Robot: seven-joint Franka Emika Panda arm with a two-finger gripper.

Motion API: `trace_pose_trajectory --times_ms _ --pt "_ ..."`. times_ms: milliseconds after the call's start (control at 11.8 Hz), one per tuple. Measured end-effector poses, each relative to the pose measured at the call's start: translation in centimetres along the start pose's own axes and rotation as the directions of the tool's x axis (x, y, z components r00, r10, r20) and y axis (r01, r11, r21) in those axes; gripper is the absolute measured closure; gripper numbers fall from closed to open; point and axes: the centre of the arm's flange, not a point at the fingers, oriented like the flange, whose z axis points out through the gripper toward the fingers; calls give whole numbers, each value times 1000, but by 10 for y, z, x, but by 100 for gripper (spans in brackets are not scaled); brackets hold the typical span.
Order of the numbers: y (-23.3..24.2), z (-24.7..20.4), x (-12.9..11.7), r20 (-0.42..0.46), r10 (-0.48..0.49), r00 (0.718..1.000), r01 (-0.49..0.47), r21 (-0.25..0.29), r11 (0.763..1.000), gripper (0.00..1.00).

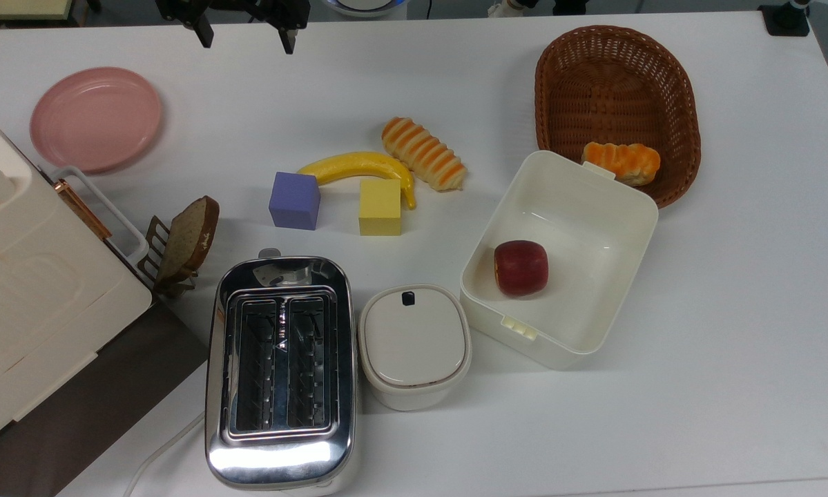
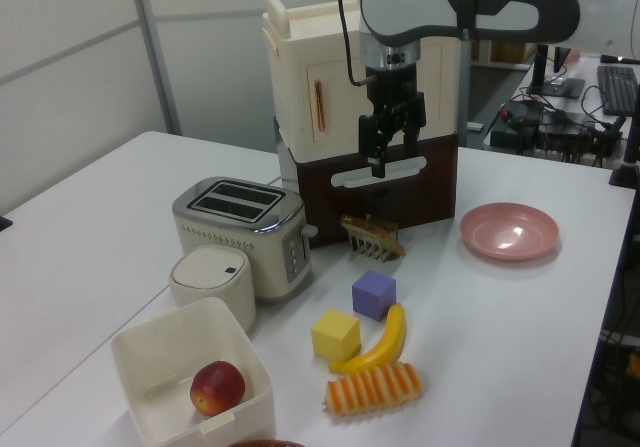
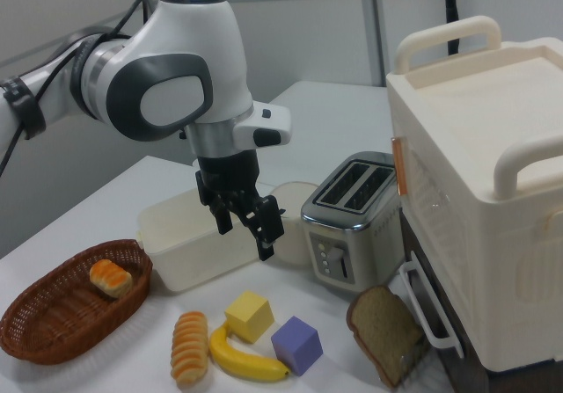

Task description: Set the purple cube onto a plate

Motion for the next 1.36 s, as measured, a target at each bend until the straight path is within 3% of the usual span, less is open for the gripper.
trace_pose_trajectory --times_ms 679,849,1188,1358 --pt "-3 16 0 34 35 999 -35 -8 999 0" --pt "1 45 2 93 30 995 -25 -49 998 0" --pt "18 129 24 95 23 995 -11 -125 992 0" --pt "18 154 29 93 13 996 0 -137 991 0"
